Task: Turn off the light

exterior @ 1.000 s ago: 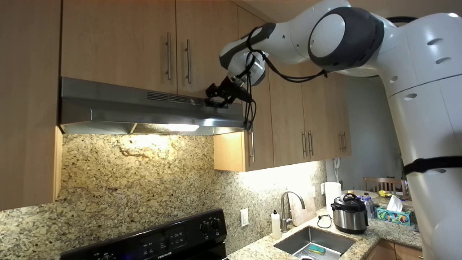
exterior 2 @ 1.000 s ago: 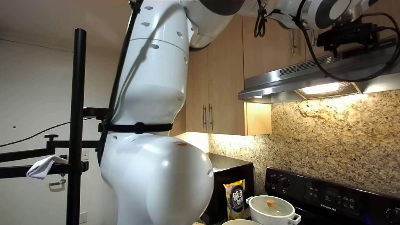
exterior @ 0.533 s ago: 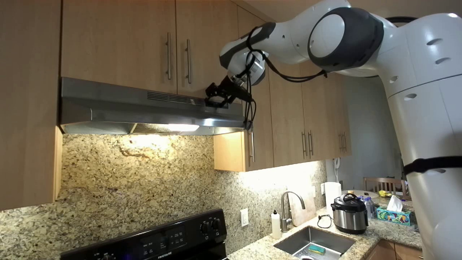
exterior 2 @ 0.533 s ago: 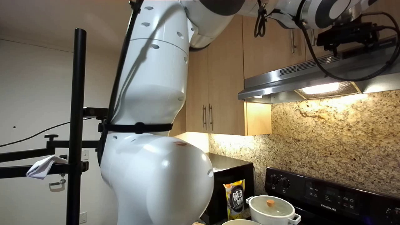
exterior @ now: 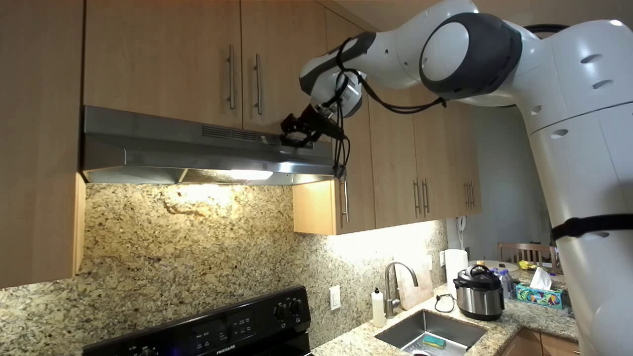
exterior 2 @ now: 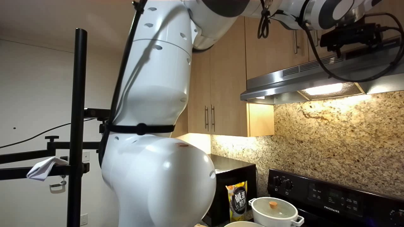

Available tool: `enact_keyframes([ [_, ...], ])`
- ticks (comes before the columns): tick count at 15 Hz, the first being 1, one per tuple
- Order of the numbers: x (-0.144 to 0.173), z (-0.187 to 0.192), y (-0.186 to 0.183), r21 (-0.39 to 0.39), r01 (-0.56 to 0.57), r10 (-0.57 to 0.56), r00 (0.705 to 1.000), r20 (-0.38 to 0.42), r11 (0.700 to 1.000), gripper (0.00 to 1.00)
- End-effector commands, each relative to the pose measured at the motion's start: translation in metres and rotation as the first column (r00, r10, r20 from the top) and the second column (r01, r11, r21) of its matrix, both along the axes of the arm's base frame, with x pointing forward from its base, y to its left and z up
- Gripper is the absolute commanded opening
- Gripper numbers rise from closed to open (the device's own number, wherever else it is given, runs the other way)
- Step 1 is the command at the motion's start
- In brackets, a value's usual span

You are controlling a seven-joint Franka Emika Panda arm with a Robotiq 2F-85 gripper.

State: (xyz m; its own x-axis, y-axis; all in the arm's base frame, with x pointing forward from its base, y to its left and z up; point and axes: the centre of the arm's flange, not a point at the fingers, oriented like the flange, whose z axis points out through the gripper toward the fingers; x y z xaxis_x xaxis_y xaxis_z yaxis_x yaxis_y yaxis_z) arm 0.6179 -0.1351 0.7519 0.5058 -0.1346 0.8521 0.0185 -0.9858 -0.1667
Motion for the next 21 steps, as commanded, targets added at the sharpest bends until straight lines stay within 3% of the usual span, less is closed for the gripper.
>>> enact_keyframes([
  [1, 0.007, 0.004, 0.002, -0.013, 0.021, -0.021, 1.000, 0.008, 1.000, 1.00],
  [21, 0.017, 0.017, -0.017, -0.005, 0.088, -0.088, 0.995, 0.038, 0.996, 1.00],
])
